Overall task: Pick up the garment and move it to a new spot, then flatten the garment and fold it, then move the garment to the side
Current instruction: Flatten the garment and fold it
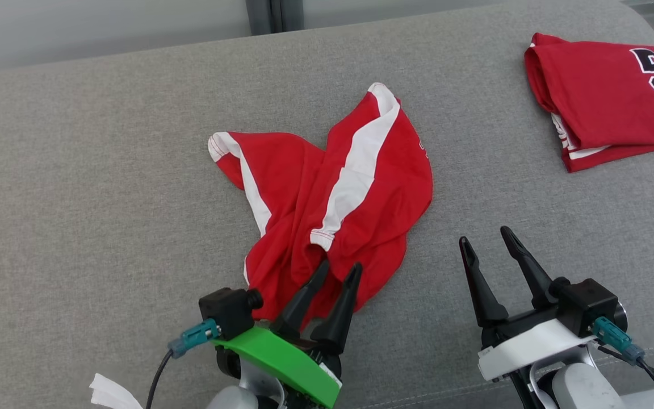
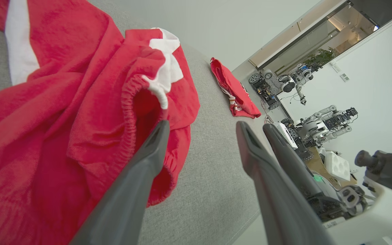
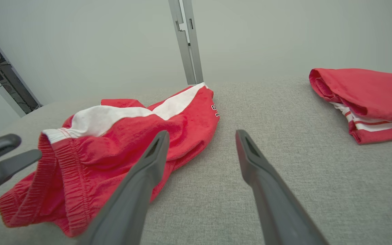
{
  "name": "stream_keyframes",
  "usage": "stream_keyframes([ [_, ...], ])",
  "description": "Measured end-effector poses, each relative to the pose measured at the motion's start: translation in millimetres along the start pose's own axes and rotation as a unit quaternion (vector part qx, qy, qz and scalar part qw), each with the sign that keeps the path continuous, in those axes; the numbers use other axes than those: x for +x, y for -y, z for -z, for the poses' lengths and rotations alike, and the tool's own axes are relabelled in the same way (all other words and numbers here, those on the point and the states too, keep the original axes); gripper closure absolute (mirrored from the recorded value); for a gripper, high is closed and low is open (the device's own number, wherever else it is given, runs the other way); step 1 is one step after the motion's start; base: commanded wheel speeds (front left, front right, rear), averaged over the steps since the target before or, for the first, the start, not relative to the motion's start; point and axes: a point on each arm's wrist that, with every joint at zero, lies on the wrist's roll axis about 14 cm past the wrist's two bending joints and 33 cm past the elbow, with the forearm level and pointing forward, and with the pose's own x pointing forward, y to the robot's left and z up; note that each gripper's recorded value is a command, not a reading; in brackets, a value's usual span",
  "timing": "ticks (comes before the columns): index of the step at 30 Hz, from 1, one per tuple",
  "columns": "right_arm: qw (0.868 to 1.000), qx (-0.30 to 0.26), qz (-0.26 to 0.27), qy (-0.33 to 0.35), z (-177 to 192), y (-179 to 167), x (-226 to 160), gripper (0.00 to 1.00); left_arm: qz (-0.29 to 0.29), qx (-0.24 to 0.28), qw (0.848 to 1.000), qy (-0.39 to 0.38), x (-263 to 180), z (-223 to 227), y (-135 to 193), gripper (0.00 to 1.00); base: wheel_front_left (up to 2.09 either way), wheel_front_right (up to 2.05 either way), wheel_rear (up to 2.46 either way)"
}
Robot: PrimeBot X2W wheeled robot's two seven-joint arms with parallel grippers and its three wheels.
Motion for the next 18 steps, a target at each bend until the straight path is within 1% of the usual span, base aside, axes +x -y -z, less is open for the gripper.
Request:
stream_keyframes([
  [3,1.0,0.0,0.006,-0.006,4,4,0,0.0,-0.001,-0.002,1.0,-0.002,7,1,-4,0.0,0.0,0.0,0.0],
  [9,1.0,-0.001,0.012,-0.012,8,10,3,0.0,-0.028,0.0,0.999,0.023,17,-12,-21,0.0,0.0,0.0,0.0],
  [14,1.0,-0.001,0.012,-0.018,13,10,6,0.0,-0.037,0.0,0.999,0.027,23,-17,-28,0.0,0.0,0.0,0.0],
  [15,1.0,0.0,0.011,-0.018,13,10,7,0.0,-0.043,0.0,0.999,0.027,24,-18,-32,0.18,0.0,0.0,0.0],
  [16,1.0,0.0,0.01,-0.018,13,9,7,0.0,-0.05,0.0,0.998,0.032,24,-20,-35,0.44,0.0,0.0,0.0],
  [17,1.0,0.0,0.009,-0.018,13,9,8,0.0,-0.058,0.001,0.998,0.034,25,-22,-39,0.53,0.0,0.0,0.0],
  [18,1.0,0.001,0.009,-0.017,13,8,9,0.0,-0.064,0.001,0.997,0.034,25,-22,-42,0.6,0.0,0.0,0.0],
])
